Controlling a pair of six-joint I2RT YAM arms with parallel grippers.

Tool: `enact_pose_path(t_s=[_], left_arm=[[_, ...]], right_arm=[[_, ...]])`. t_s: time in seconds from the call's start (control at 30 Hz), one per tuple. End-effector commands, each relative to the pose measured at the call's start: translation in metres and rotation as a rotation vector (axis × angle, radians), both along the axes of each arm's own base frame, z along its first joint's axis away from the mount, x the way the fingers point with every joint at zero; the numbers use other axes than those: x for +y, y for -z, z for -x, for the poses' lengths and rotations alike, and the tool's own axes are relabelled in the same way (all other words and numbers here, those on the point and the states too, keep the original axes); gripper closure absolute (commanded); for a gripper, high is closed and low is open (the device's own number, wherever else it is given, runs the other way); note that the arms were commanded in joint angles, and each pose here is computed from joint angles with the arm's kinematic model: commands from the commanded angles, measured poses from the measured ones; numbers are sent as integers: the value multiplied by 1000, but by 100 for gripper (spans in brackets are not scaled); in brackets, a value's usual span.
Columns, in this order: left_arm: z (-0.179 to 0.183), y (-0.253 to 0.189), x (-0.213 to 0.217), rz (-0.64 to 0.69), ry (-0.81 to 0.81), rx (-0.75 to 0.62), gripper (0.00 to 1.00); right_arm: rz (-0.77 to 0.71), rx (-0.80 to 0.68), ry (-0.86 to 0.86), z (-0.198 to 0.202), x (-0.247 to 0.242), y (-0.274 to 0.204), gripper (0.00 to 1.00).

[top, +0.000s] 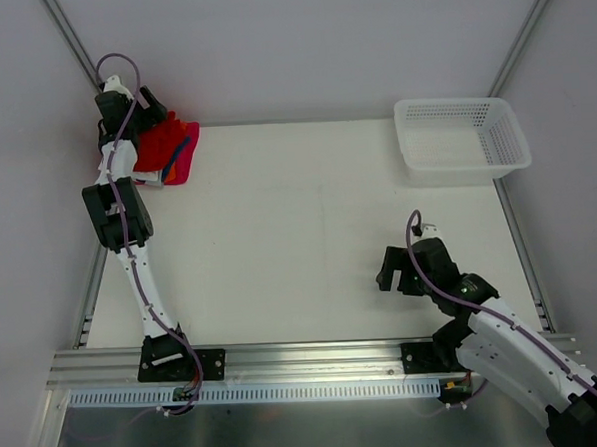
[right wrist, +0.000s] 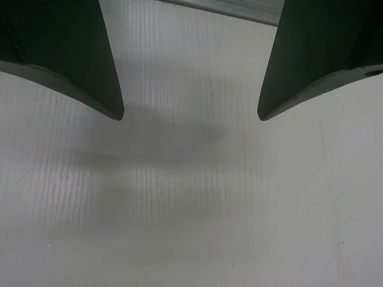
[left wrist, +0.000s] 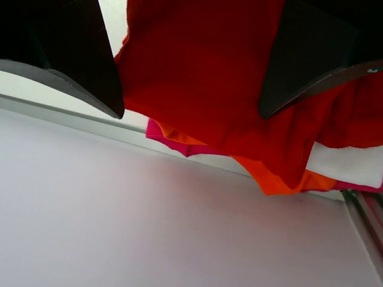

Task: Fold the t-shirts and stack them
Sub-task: Put the neatly folded tshirt into the corner of the board with the left arm

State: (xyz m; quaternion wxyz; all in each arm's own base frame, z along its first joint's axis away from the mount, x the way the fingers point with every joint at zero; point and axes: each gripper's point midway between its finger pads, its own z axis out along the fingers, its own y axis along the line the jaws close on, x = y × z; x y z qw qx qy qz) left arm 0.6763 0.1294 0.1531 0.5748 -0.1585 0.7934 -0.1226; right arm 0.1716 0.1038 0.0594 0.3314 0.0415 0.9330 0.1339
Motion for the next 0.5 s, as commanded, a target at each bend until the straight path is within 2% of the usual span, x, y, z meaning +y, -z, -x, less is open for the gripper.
enact_pose_path(t_s=[0.0,0.33,0.4,0.47], left_arm=[[-4,-8,32,-79,-93,-27,4],[-2,-27,66,-197,-218,-75,1],[-5,-33,72,-170,-208,-104,1],[-8,-18,71,-85,-168,-98,1]], right_arm=[[-19,-69,8,-18,7,-22,1],[-10,-25,-17,-32,22,-12,0],[-12,-20,-21,-33,24,-12,1],[-15,-24,-15,-34,24,-12,1]])
